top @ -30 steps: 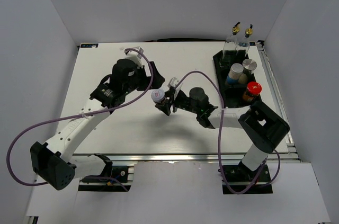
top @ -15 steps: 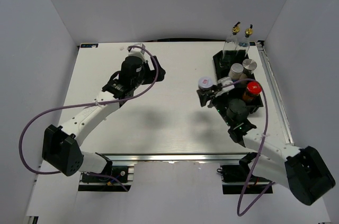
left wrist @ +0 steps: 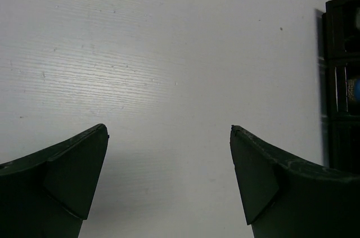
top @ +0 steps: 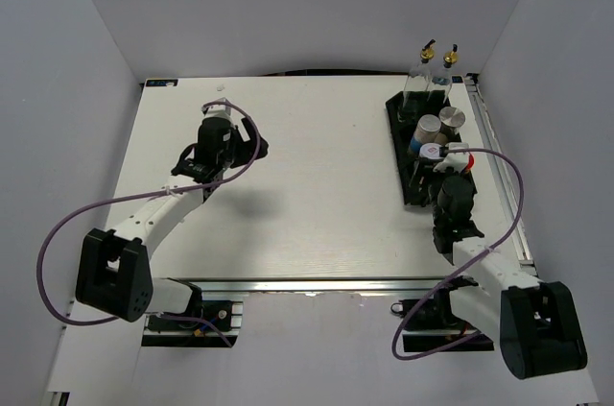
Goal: Organize the condiment bottles
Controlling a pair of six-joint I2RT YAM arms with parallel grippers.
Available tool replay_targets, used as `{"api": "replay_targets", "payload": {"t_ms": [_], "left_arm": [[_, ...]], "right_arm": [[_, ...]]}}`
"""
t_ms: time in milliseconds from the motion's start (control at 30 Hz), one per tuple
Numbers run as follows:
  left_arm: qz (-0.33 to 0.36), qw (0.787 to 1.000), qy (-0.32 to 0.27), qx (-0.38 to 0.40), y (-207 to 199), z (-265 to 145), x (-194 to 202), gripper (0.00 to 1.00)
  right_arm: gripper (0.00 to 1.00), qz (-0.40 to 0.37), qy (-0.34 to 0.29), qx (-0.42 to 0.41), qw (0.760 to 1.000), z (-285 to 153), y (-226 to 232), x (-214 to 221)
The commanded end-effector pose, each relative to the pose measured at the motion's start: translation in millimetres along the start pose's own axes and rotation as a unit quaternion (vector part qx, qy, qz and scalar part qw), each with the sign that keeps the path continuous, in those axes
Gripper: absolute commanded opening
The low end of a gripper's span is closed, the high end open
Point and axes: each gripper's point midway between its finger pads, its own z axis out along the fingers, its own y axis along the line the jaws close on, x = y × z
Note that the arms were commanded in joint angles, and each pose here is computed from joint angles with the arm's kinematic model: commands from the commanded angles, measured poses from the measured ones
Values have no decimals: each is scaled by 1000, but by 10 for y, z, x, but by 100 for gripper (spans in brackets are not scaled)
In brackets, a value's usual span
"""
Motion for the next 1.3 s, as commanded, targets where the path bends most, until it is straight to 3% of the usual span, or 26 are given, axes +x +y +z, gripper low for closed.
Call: {"api": "replay_targets", "payload": {"t_ms": [0,433,700,1267], "left_arm": [[6,999,-30,35,-132,-142,-170,98],[25,998,-61,18,3,-320,-247,98],[26,998,-59,14,17,-289,-238,98],[30,998,-47,12,34,-223,-181,98]], "right_arm": [[0,16,-86,14,996,136,-77,-491],[2,33,-86,-5,996,376,-59,-295],[12,34,-83,1,996,343,-87,-166],[20,19,-58,10,998,441,-106,15]]}}
